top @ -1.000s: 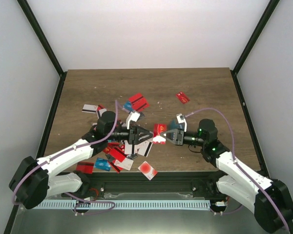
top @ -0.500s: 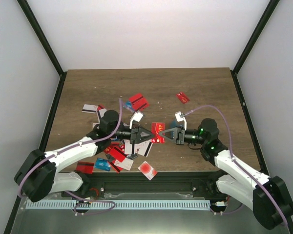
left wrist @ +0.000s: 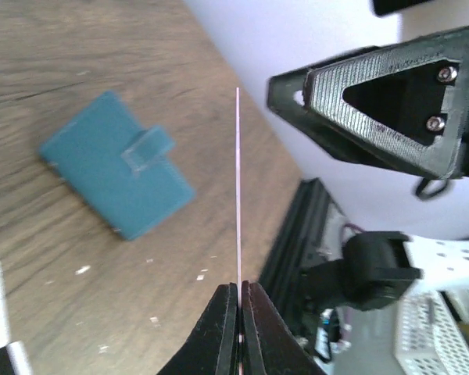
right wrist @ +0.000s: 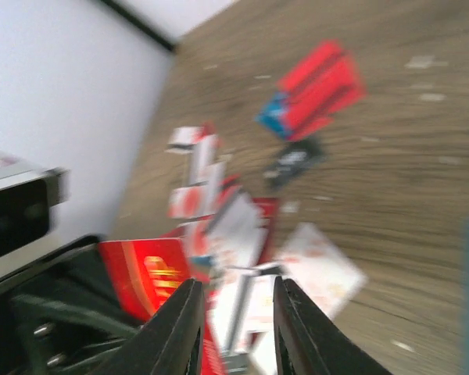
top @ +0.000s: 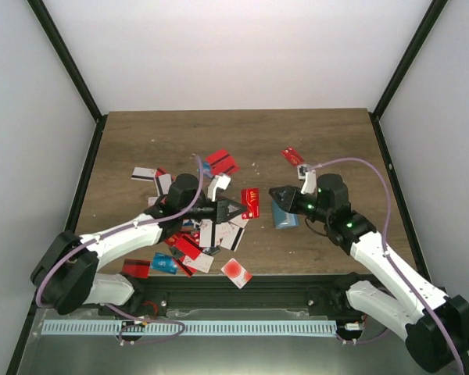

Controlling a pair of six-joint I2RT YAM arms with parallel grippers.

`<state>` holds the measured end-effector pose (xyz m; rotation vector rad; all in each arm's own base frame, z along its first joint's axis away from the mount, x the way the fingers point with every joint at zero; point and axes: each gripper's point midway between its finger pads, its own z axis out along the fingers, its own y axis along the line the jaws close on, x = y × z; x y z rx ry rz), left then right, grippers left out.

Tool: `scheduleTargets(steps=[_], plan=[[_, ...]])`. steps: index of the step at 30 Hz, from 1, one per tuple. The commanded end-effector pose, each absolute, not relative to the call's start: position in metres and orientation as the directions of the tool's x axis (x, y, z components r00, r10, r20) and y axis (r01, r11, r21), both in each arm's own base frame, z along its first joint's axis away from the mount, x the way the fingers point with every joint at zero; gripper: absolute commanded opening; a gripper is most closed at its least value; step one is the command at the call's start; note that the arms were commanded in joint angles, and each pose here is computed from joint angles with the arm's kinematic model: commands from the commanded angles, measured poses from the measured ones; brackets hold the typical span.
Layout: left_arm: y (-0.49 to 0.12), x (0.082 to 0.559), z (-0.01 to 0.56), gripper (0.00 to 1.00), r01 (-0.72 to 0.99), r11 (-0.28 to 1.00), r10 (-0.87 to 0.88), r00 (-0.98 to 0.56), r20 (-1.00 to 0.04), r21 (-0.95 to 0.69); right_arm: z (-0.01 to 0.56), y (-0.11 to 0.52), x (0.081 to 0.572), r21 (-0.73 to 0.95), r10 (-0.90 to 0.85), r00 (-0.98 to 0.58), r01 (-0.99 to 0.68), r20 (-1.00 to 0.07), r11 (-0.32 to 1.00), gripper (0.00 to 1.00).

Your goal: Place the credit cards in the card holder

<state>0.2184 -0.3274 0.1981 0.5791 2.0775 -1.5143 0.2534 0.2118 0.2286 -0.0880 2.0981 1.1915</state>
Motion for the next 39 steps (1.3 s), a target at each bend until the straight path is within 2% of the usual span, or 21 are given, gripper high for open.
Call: scheduleTargets(steps=[1, 6, 12, 19, 26, 39], plan=[[-0.318, 0.24, 0.162, 0.04, 0.565, 0.466, 0.062, -0.788, -0.612, -0.681, 0.163, 0.135, 0.268, 0.521, 0.366, -0.724, 0.012, -0.585, 0.854, 0.27], [-0.319, 0.244, 0.143, 0.04, 0.545, 0.504, 0.09, -0.805, -0.586, -0.671, 0.136, 0.103, 0.271, 0.408, 0.418, -0.704, 0.196, -0.574, 0.892, 0.24], [-0.32, 0.245, 0.133, 0.04, 0.542, 0.519, 0.115, -0.811, -0.574, -0.661, 0.105, 0.09, 0.269, 0.307, 0.402, -0.734, 0.272, -0.547, 0.912, 0.11], [-0.319, 0.245, 0.13, 0.04, 0.545, 0.525, 0.124, -0.809, -0.575, -0.654, 0.081, 0.123, 0.27, 0.375, 0.331, -0.817, 0.154, -0.472, 0.914, 0.07], [-0.314, 0.244, 0.127, 0.04, 0.543, 0.54, 0.122, -0.806, -0.579, -0.643, 0.091, 0.152, 0.282, 0.469, 0.283, -0.83, 0.028, -0.481, 0.883, 0.06], [-0.306, 0.239, 0.12, 0.04, 0.544, 0.555, 0.129, -0.803, -0.581, -0.629, 0.085, 0.185, 0.296, 0.496, 0.21, -0.866, -0.05, -0.454, 0.867, 0.05]])
